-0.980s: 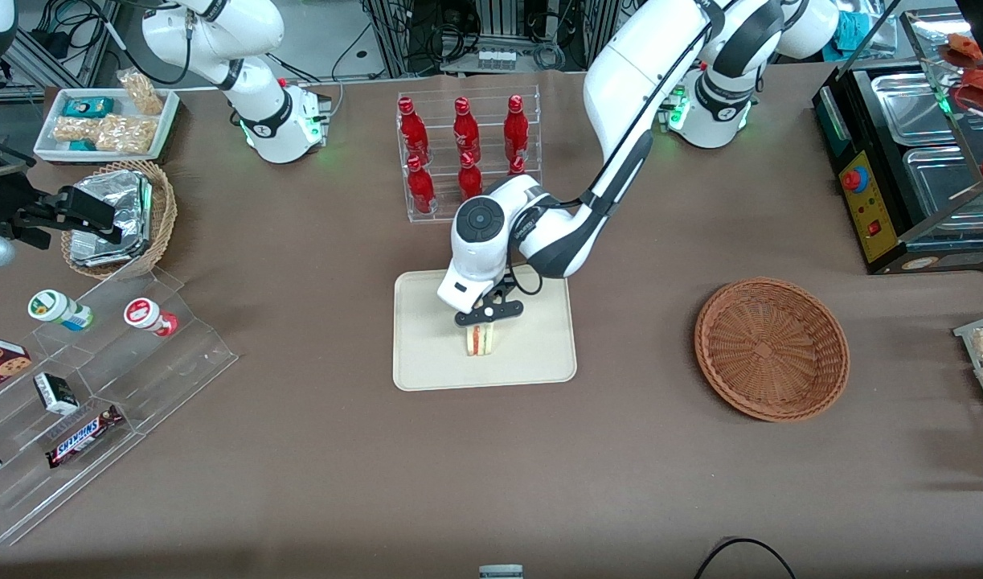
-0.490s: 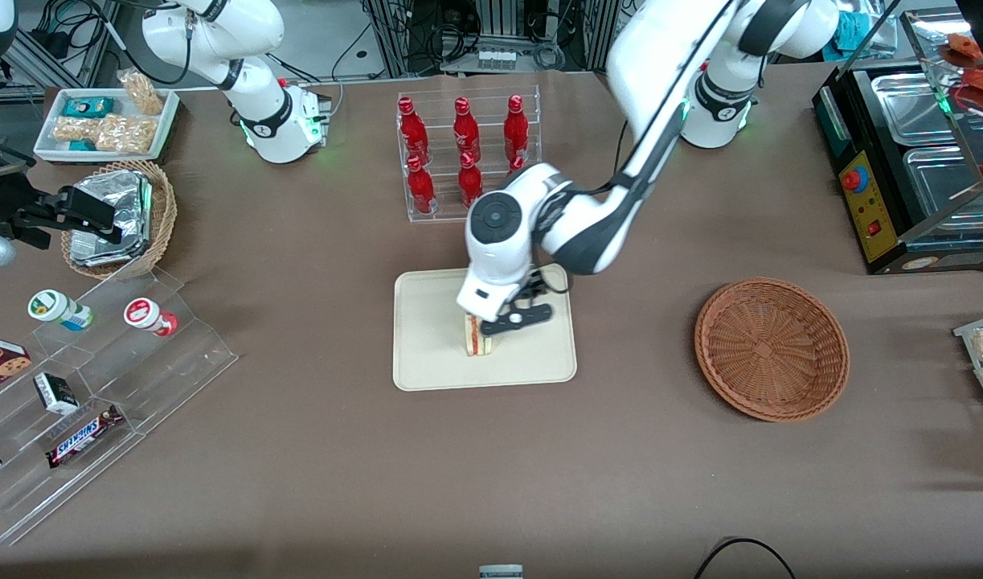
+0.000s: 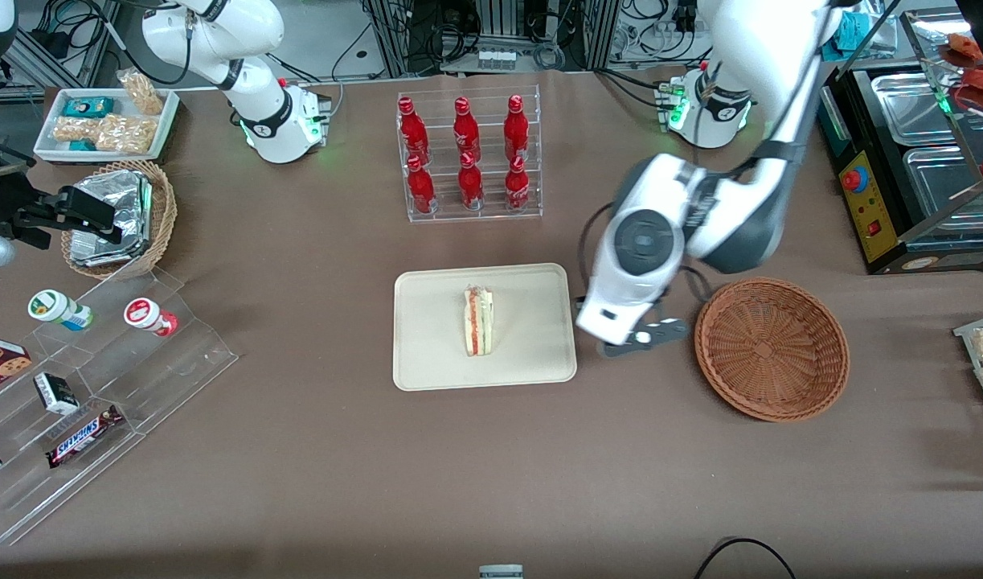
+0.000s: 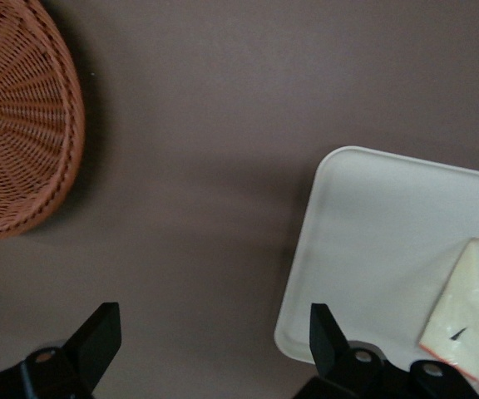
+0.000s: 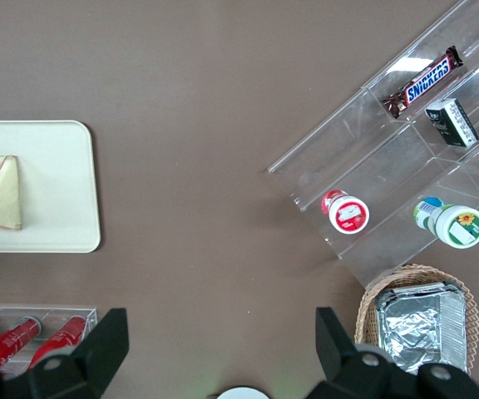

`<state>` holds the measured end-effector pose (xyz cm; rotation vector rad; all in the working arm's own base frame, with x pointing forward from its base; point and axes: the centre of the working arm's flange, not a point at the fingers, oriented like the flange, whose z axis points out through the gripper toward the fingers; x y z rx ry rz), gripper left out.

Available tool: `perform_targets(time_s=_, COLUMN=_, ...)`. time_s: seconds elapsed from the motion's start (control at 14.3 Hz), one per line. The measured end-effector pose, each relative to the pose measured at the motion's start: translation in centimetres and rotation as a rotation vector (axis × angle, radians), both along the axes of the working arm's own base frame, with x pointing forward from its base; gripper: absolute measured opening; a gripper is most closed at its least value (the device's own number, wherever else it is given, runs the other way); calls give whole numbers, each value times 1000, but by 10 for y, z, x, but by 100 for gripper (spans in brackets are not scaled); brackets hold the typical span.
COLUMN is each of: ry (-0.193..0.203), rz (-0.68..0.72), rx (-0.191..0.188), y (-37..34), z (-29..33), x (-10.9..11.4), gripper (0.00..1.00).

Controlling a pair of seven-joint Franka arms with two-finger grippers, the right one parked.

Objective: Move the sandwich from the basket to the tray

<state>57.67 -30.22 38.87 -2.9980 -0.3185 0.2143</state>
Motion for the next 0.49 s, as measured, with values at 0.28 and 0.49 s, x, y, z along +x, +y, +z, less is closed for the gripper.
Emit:
perform_targets(time_s=0.28, ry=83, rz=-142, rx=-23, y=101, z=34, x=-11, gripper=100)
perform_targets(time_s=0.49, ry=114, rz=-239, rx=-54, y=155, z=78, x=-23, gripper=100)
